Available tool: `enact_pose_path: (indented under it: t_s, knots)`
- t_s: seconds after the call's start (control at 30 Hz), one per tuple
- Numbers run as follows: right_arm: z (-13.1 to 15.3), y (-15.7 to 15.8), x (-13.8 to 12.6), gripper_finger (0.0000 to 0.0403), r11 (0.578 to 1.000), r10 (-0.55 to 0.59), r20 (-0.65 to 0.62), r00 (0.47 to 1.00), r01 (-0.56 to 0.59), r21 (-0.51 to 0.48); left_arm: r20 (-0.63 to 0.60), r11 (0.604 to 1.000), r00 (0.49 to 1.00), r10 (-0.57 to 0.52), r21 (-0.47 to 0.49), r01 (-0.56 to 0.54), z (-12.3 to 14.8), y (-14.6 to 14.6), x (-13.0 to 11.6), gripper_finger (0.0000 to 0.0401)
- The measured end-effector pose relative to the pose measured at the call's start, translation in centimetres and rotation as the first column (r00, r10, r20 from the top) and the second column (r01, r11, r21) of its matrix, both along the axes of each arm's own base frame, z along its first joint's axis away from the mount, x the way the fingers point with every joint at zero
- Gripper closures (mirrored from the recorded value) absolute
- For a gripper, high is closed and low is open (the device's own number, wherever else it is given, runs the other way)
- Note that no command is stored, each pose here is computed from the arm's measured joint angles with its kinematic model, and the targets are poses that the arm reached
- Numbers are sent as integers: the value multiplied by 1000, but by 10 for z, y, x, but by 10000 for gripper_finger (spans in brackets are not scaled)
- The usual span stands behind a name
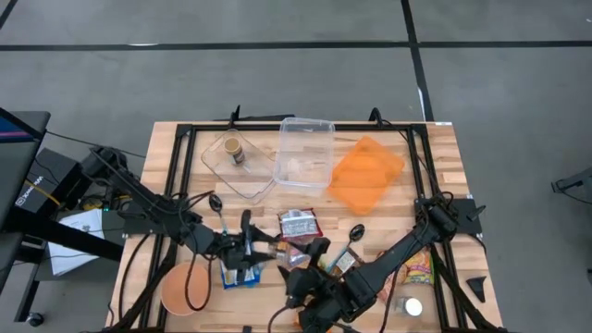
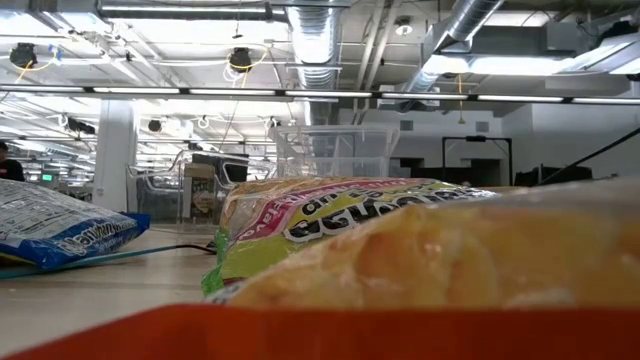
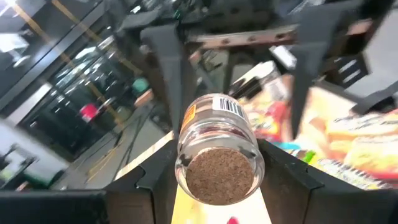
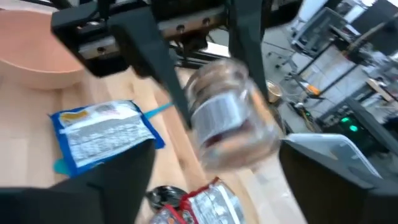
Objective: Pick & Place Food Item
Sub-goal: Put the brown seasoning bottle into the transparent bin
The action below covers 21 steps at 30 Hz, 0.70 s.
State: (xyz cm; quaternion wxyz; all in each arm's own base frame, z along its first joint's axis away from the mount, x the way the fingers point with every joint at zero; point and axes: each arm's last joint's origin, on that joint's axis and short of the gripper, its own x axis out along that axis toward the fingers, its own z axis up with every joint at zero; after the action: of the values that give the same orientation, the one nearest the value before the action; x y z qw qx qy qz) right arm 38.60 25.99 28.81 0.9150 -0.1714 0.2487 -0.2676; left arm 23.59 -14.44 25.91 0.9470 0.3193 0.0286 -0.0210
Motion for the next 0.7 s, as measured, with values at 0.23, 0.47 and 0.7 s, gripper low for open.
enact_pose_path:
  t_s: [0.23,0.47,0.7]
  knots:
    - [-9,-10,-18,11,994,-108,-46,993,109,23,-44,979,979,201,-25,-202,18,23,-24,227]
    - [-13,-11,-52,38,974,-222,-66,973,225,36,-29,895,895,446,-21,-446,34,48,-46,227]
    - [-13,-6,-61,49,972,-228,-56,972,230,47,13,820,821,571,-53,-570,72,77,-38,227]
